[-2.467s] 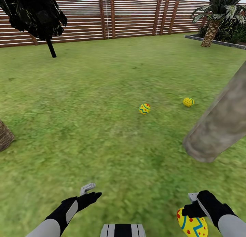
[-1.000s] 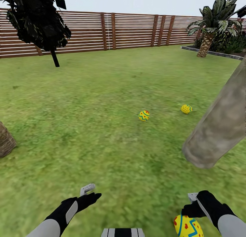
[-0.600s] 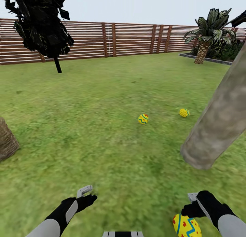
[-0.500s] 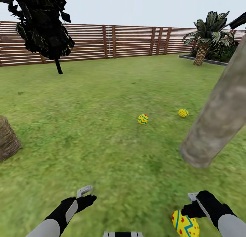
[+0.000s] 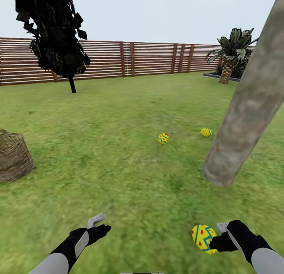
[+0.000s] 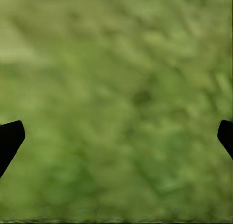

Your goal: Take the three Easter eggs out of the wicker basket on the lawn in the garden, then place them on the lawn next to a single tree (choose any tree) so that all three eggs are next to the same tree and none are left in the basket.

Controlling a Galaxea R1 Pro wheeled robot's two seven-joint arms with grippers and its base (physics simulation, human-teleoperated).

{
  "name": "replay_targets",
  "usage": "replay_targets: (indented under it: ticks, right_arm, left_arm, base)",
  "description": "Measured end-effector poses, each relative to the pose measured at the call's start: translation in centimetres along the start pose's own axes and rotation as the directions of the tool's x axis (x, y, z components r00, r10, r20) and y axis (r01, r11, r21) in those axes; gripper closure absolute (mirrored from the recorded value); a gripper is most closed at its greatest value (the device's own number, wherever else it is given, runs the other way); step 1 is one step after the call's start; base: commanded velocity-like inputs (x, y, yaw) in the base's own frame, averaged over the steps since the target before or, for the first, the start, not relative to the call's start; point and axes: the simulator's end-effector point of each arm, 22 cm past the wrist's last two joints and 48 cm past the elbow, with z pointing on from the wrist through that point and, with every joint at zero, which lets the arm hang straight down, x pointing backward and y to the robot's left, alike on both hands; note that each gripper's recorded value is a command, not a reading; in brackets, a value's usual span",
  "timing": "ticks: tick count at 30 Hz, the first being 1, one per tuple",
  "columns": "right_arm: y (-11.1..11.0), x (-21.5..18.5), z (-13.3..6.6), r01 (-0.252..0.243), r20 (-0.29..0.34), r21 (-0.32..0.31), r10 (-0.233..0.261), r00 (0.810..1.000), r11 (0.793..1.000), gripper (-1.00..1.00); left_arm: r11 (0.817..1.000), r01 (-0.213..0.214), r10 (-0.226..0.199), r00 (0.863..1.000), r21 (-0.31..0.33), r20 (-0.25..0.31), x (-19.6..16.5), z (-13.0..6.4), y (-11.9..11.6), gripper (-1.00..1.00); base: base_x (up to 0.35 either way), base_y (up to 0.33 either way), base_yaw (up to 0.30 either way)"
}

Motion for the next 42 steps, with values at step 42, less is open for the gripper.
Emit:
replay_targets:
  ticks: [42]
  right_arm:
    - [-0.9, -2.2, -4.6, -0.013, 0.058, 0.003, 0.013, 0.998, 1.000, -1.00]
  left_arm:
    - [0.999, -0.012, 0.011, 0.998, 0.032, 0.057, -3.4, -3.5, -2.8, -1.00]
  base:
    - [-0.210, 0.000, 0.000]
